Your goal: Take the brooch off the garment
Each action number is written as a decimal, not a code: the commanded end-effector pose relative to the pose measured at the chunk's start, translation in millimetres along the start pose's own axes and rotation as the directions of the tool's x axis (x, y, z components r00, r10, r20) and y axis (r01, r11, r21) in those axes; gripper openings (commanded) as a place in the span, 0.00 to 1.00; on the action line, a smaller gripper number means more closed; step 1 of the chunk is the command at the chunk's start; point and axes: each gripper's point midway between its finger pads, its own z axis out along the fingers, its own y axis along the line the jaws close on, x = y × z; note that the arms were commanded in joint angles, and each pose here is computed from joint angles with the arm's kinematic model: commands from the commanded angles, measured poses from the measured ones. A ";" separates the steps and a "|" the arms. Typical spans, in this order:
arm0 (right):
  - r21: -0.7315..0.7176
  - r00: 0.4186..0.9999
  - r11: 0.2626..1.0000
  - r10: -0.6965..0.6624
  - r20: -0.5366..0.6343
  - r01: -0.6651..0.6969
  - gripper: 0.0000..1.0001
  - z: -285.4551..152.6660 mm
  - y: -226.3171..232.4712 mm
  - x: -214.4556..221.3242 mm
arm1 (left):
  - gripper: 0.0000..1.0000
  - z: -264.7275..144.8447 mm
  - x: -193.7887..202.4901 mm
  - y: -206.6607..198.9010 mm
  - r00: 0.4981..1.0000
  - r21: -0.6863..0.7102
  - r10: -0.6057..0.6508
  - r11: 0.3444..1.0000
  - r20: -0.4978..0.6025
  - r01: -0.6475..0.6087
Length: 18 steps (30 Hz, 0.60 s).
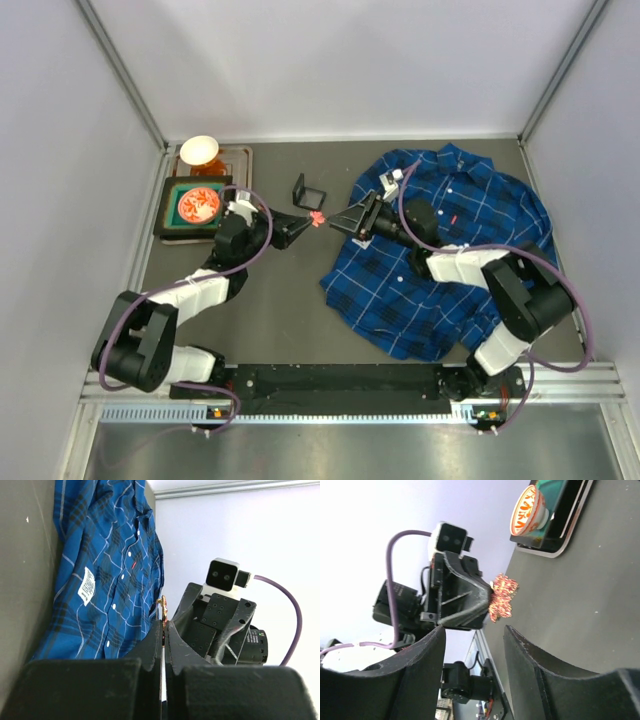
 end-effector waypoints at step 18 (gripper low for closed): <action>-0.071 1.000 0.997 -0.030 0.010 0.030 0.42 19.8 8.8 -13.8 | 0.00 0.7 3.3 -14.5 0.999 0.107 -0.026 0.994 -0.043 0.030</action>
